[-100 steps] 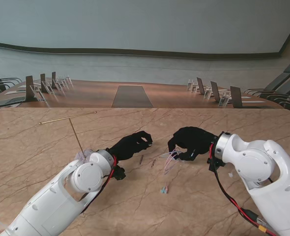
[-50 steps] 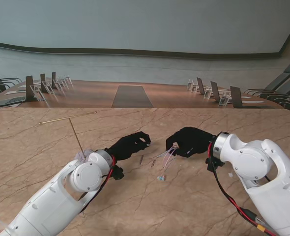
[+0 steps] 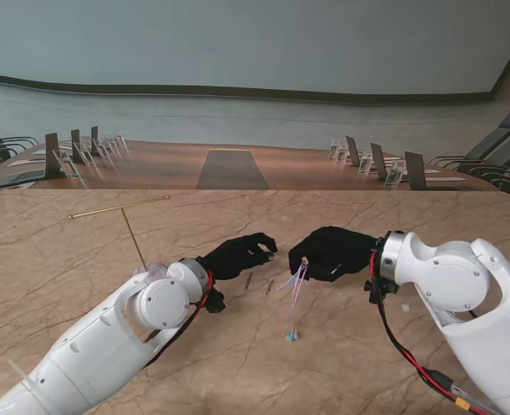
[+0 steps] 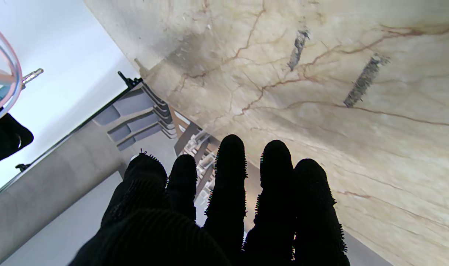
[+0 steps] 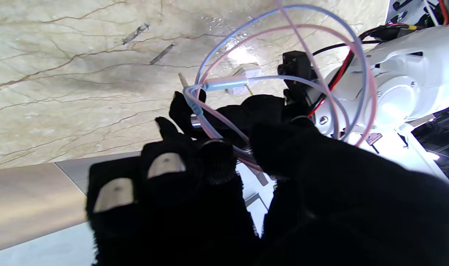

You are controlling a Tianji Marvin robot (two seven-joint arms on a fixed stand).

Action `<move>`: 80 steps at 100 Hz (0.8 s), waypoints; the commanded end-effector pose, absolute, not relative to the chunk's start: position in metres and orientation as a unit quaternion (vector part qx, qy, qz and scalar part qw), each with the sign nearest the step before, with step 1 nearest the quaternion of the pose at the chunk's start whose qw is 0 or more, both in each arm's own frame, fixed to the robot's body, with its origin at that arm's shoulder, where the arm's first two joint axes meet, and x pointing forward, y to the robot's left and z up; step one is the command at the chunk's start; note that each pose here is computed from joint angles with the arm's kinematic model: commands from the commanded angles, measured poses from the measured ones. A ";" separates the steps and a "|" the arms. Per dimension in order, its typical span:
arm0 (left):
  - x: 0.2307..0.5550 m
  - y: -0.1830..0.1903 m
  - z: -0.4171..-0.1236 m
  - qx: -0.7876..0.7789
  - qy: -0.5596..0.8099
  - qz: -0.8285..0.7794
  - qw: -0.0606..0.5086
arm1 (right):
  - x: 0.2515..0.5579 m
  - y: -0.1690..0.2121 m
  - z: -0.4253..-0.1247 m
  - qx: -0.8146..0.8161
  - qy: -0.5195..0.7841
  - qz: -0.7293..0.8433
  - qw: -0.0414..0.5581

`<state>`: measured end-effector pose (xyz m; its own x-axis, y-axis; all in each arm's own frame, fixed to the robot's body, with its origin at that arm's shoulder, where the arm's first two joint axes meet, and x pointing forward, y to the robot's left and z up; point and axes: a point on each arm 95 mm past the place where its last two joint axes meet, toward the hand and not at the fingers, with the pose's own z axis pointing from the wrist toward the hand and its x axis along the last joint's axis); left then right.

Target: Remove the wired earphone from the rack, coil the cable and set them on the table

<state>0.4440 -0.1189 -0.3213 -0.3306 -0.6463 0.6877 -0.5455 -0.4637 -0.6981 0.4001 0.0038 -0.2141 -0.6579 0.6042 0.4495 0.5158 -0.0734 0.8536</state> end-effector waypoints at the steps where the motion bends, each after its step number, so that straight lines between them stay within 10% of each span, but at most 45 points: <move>1: 0.442 -0.129 -0.321 -0.570 0.522 -0.633 0.028 | 0.397 0.009 -0.210 0.402 0.683 0.609 0.032; 80: 0.415 -0.157 -0.317 -0.540 0.555 -0.633 -0.028 | 0.401 0.024 -0.226 0.431 0.674 0.599 -0.017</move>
<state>0.4218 -0.1521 -0.3157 -0.4123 -0.5767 0.7052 -0.6183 -0.3914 -0.6816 0.4004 0.0219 -0.2236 -0.6316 0.5623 0.5337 0.5958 -0.0884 0.7983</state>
